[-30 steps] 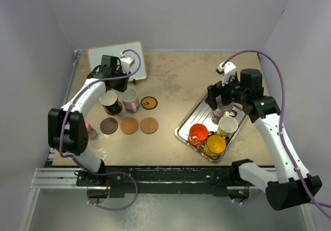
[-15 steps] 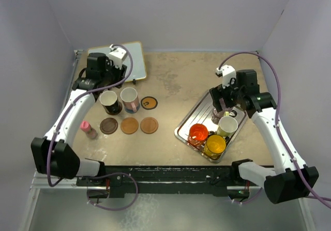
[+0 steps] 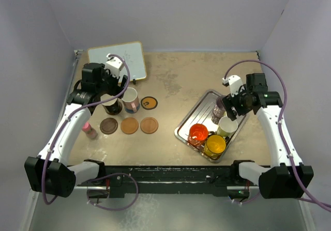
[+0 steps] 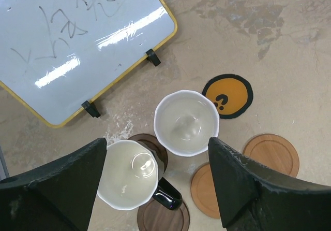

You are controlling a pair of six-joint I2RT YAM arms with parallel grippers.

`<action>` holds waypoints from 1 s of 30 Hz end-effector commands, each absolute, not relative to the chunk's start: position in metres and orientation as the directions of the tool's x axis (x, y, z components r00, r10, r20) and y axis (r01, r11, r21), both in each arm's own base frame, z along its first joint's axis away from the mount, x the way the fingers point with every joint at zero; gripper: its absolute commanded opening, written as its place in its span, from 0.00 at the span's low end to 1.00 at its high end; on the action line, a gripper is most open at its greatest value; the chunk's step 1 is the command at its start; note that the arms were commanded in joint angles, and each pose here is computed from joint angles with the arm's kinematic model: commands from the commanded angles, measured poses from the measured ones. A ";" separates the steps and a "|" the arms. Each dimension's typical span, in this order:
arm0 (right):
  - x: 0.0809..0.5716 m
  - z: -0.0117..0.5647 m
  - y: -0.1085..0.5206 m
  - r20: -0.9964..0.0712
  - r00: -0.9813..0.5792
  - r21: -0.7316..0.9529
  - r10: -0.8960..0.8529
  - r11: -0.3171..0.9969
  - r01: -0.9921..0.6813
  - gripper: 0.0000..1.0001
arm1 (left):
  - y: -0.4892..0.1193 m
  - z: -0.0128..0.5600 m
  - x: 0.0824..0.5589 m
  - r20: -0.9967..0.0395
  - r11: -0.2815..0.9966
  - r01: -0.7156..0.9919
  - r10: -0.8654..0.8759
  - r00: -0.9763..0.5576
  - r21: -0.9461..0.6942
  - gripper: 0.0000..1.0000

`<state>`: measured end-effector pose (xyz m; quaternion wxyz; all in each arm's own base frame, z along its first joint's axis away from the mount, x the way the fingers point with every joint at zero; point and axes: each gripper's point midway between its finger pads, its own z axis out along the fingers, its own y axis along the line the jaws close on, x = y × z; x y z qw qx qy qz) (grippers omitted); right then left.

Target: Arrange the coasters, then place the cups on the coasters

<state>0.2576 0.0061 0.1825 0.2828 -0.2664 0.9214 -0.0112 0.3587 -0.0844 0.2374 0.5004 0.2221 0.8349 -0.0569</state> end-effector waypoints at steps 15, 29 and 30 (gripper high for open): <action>0.246 0.118 0.010 -0.318 -0.711 0.048 -0.628 0.738 -0.673 0.50 | -0.092 0.260 0.358 -0.904 0.873 0.465 0.307 -0.296 0.144 0.78; 0.245 0.134 0.008 -0.312 -0.707 0.045 -0.635 0.733 -0.679 0.03 | -0.090 0.260 0.358 -0.903 0.875 0.459 0.313 -0.294 0.154 0.78; 0.245 0.138 0.009 -0.317 -0.705 0.042 -0.635 0.733 -0.679 0.02 | -0.090 0.260 0.358 -0.903 0.875 0.459 0.314 -0.294 0.155 0.78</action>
